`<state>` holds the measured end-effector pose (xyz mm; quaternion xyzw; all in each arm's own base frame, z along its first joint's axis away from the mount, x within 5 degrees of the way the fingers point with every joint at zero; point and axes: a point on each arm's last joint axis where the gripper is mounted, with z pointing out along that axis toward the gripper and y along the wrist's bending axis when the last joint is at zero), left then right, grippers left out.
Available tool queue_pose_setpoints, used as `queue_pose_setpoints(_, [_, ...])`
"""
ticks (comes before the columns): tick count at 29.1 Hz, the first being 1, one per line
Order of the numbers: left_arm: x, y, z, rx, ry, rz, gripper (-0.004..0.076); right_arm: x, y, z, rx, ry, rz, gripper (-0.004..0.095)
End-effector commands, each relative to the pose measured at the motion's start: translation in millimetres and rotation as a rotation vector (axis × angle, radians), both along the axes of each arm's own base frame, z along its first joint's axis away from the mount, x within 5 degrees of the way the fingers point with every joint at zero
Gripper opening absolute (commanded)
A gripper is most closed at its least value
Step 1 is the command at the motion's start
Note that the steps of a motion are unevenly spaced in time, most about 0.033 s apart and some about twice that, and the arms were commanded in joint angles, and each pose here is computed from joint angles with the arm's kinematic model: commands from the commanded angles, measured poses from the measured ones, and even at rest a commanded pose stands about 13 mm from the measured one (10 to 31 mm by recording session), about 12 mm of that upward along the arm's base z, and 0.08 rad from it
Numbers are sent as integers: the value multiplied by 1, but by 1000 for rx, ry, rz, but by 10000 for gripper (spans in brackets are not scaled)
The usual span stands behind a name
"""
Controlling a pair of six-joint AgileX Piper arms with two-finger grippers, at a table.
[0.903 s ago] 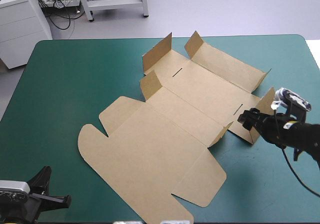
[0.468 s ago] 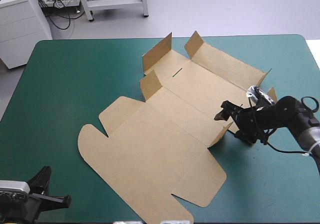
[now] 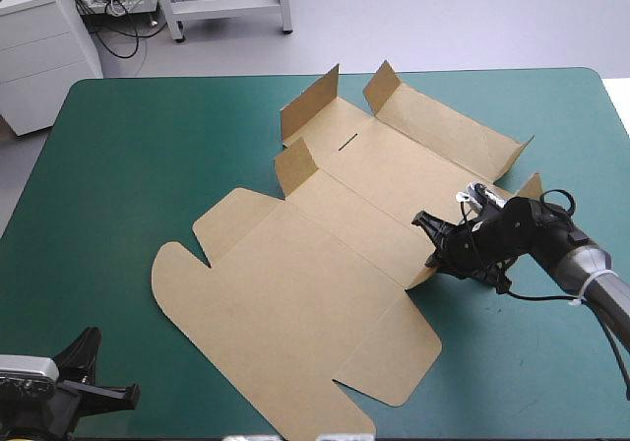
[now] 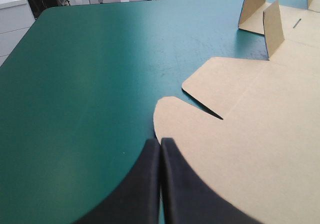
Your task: Fold the box
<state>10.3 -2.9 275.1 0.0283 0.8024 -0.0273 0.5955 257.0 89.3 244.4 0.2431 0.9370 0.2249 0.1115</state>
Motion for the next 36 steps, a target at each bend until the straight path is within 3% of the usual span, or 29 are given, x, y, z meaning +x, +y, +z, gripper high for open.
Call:
queue_pose_setpoints(1, [-3, 0, 12, -14, -109, -9, -32, 2, 4, 17, 23, -73, -10, -1])
queue_pose_setpoints(7, [-3, 0, 12, -14, -109, -9, -32, 4, 5, 19, 35, -103, 13, -1])
queue_pose_setpoints(9, [-3, 0, 12, -14, -109, -9, -32, 7, 5, 22, 4, -153, 75, -2])
queue_pose_setpoints(14, [-3, 0, 12, -14, -109, -9, -32, 16, 6, 43, -117, -272, 304, -2])
queue_pose_setpoints(19, [-3, 0, 12, -14, -109, -9, -32, 32, 7, 64, -246, -267, 538, -2])
queue_pose_setpoints(23, [-3, 0, 12, -14, -109, -9, -32, 51, 12, 80, -286, -240, 681, -2])
queue_pose_setpoints(32, [-3, 0, 12, -13, -109, -8, -32, 100, 28, 105, -362, -366, 960, -3])
queue_pose_setpoints(35, [-3, 0, 12, -13, -109, -8, -32, 109, 39, 111, -435, -443, 1087, -4])
queue_pose_setpoints(36, [-3, 0, 12, -13, -109, -8, -32, 111, 51, 111, -488, -491, 1207, -4])
